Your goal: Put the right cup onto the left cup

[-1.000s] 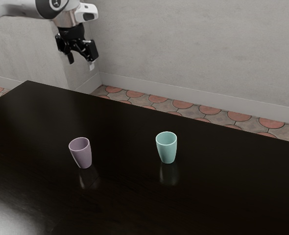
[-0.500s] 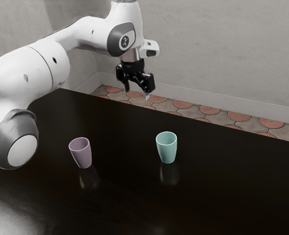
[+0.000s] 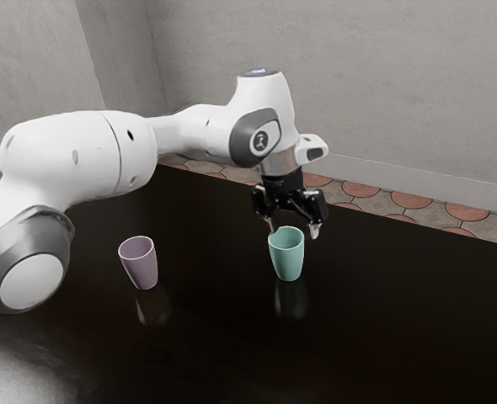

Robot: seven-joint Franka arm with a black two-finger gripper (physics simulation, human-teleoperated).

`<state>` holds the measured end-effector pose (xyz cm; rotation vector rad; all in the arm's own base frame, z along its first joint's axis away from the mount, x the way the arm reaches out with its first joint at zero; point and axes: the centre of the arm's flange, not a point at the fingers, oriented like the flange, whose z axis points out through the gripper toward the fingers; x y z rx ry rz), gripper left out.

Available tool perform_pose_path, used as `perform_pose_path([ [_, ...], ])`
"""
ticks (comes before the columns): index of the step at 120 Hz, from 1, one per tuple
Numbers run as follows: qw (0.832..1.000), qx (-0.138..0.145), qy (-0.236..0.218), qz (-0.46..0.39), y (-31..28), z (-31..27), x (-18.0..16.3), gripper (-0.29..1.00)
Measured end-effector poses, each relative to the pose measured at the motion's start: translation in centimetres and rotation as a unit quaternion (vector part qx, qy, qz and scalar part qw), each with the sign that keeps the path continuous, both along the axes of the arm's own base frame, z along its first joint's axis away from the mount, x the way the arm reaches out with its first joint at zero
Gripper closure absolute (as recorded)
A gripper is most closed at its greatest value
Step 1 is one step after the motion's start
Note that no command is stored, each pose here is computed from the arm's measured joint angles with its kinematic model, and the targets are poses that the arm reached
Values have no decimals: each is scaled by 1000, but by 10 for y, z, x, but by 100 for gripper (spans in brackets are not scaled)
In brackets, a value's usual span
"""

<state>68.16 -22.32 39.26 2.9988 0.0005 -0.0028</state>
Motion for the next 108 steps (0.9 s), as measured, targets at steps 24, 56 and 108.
perform_pose_path([
  [24,999,13,-22,19,-7,-11,25,2],
  [56,999,19,-10,46,0,-48,37,2],
  [108,997,26,7,68,-2,-77,38,2],
])
